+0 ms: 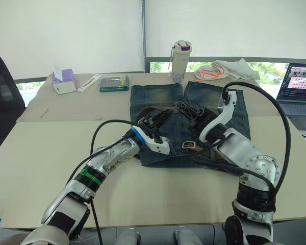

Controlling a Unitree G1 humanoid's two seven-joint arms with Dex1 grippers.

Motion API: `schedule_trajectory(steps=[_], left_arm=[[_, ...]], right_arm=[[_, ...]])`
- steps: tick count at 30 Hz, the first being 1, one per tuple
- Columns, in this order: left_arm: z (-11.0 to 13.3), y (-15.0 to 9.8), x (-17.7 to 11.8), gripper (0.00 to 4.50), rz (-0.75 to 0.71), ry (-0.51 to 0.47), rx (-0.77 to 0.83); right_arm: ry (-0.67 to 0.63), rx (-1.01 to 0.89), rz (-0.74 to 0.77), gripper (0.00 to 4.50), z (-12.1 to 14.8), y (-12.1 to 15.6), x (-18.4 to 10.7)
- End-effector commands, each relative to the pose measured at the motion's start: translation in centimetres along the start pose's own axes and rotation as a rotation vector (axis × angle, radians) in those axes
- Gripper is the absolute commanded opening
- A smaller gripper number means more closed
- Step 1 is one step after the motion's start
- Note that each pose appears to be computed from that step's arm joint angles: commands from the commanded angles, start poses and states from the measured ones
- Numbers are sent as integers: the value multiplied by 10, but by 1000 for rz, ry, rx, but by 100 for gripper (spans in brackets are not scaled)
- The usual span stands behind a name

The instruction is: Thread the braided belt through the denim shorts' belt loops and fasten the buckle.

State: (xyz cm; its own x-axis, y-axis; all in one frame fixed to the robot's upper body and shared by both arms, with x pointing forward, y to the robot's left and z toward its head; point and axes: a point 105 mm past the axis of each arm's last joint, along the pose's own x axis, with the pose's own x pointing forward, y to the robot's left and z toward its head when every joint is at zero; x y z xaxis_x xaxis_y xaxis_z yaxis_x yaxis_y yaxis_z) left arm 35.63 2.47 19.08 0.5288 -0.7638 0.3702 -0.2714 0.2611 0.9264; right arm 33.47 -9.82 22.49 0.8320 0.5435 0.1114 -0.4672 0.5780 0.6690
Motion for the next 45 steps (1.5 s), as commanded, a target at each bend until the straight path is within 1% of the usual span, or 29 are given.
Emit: schedule_trajectory(steps=[1,2,5,8,10,12,15,17,18,22,23,24,26,28,29,30,32,34,38,42,45], left_arm=[[1,7,1,0,20,-13,-17],[-1,7,1,0,20,-1,-35],[-1,8,-1,103,24,7,-80],[1,13,-3,207,56,-7,-139],[-2,23,-6,274,109,8,-222],[-9,25,-12,341,126,53,-425],[-9,22,-23,440,35,42,-698],[-8,19,-29,448,-33,29,-849],[-5,18,-33,448,-79,16,-960],[10,22,-42,448,-145,-35,-1472],[17,21,-46,448,-177,-47,-1674],[24,21,-50,448,-217,-67,-1843],[34,21,-54,448,-284,-80,-2070],[31,20,-53,448,-277,-43,-2230],[30,20,-52,448,-274,-22,-2277],[27,19,-50,448,-263,-4,-2388],[24,20,-47,448,-234,-12,-2489],[26,20,-47,448,-253,-26,-2547],[27,22,-45,448,-250,-48,-2585],[30,18,-49,448,-286,-33,-2578],[29,21,-50,448,-278,-54,-2586]], right_arm=[[-38,-5,54,17,8,13,-2],[-39,-6,49,4,8,11,-2],[-42,-3,43,0,9,10,-1],[-39,-11,32,0,8,6,-1],[-39,-22,23,0,8,3,-2],[-40,-34,13,0,11,-3,-4],[-34,-60,19,0,14,-8,-8],[-29,-72,31,0,15,-10,-9],[-27,-80,39,0,16,-11,-10],[-21,-100,57,0,17,-14,-9],[-15,-107,71,0,15,-13,-9],[-8,-116,88,0,14,-12,-10],[7,-132,121,0,11,-10,-11],[30,-160,161,0,6,-6,-14],[40,-174,178,0,4,-5,-15],[60,-200,203,0,-1,-3,-19],[81,-227,238,0,-6,-1,-23],[101,-241,266,0,-11,1,-26],[137,-250,294,0,-18,3,-31],[138,-241,303,0,-18,3,-33],[140,-235,306,0,-18,3,-34]])
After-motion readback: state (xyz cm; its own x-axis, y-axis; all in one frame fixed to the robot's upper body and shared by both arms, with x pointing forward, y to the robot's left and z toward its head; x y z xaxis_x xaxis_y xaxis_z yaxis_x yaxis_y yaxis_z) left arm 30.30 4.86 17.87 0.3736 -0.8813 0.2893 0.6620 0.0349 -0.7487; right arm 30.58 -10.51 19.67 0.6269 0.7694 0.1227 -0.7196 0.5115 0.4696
